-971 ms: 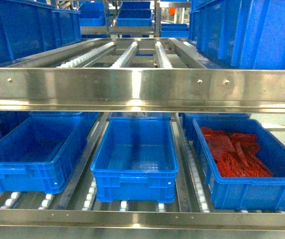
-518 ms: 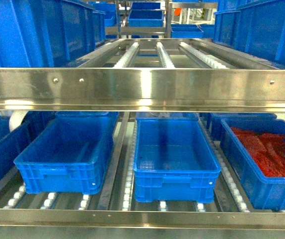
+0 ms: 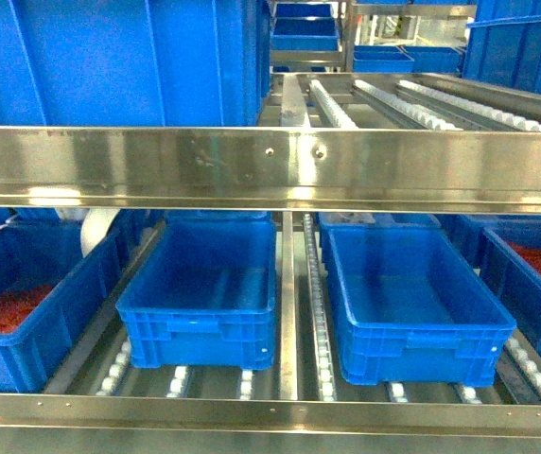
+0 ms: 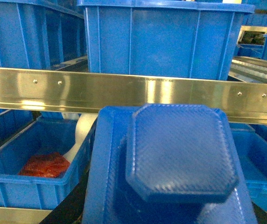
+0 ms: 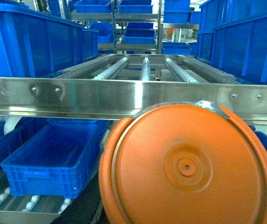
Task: Sort blue parts and orange caps into right shelf containers
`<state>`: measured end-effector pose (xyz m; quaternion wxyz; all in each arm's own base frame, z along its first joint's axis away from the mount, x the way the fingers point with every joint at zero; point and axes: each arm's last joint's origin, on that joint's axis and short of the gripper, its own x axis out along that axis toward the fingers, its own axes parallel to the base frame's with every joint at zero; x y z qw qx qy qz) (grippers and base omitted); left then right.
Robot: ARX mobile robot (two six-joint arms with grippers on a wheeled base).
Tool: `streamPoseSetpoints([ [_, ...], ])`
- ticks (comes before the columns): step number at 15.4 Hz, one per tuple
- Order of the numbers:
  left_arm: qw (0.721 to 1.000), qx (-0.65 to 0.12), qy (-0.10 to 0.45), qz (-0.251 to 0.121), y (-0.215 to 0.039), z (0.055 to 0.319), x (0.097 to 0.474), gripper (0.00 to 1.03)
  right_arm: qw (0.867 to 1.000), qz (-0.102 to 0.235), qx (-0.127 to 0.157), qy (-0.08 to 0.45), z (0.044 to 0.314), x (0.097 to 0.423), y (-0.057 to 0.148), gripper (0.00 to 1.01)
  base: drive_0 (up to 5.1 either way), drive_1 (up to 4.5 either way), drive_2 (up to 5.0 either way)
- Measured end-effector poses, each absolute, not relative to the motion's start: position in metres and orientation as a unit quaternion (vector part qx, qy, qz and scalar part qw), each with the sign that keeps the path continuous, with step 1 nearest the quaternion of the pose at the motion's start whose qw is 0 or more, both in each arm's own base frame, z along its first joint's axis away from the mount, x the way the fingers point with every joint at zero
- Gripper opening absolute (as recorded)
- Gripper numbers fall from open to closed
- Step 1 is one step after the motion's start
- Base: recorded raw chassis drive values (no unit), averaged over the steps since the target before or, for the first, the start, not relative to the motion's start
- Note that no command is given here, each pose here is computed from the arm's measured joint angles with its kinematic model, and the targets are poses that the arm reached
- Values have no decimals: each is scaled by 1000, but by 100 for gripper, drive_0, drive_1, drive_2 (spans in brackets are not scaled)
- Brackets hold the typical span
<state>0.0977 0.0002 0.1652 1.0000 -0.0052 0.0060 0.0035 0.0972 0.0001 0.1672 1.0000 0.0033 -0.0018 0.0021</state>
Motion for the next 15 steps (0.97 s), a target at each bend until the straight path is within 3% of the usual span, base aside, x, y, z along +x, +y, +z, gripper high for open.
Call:
streamPoseSetpoints([
  [15,1000,-5,2,0,0,166,98,42,1000,0,3,-1,167,97,0,44,0,0,0],
])
